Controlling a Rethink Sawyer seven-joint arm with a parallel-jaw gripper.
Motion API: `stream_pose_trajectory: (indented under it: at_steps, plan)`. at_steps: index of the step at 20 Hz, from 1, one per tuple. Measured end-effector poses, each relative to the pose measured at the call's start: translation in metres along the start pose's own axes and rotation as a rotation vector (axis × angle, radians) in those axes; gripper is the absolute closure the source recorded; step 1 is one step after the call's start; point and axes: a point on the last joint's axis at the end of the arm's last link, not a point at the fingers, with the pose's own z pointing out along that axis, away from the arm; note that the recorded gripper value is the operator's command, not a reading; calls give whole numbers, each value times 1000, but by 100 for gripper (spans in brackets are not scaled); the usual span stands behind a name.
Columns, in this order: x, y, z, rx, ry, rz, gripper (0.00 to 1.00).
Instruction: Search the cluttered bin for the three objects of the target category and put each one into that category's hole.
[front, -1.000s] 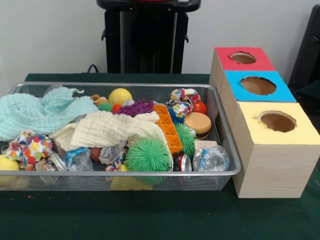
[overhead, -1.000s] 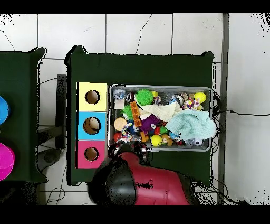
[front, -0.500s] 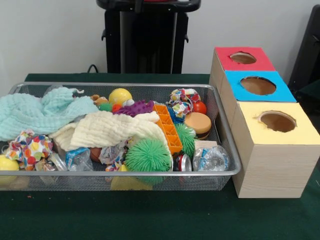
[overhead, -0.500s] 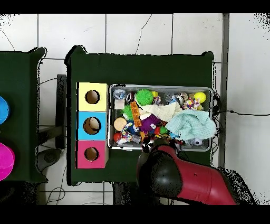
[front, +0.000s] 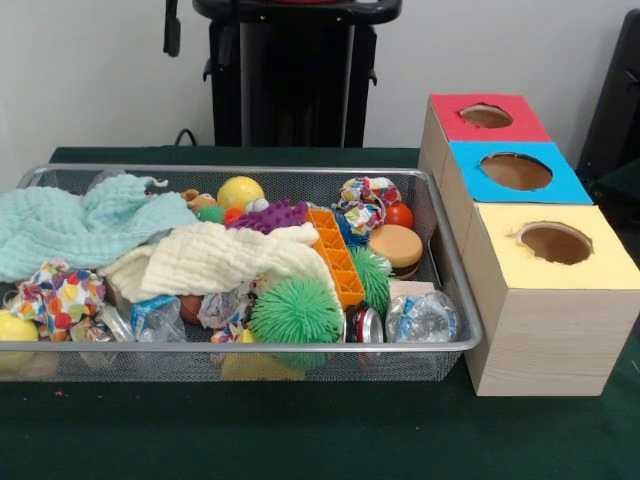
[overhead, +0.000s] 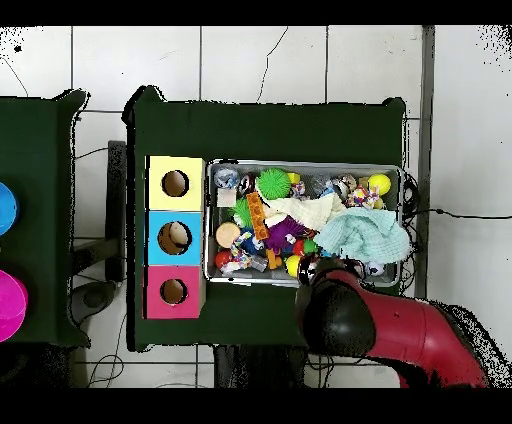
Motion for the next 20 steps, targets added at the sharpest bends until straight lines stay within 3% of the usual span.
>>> stream_pose_trajectory:
  at_steps: [8,20]
  plan:
    - [3,-4,59,-50,-2,-117,0]
    - [17,16,117,-88,-54,-289,0]
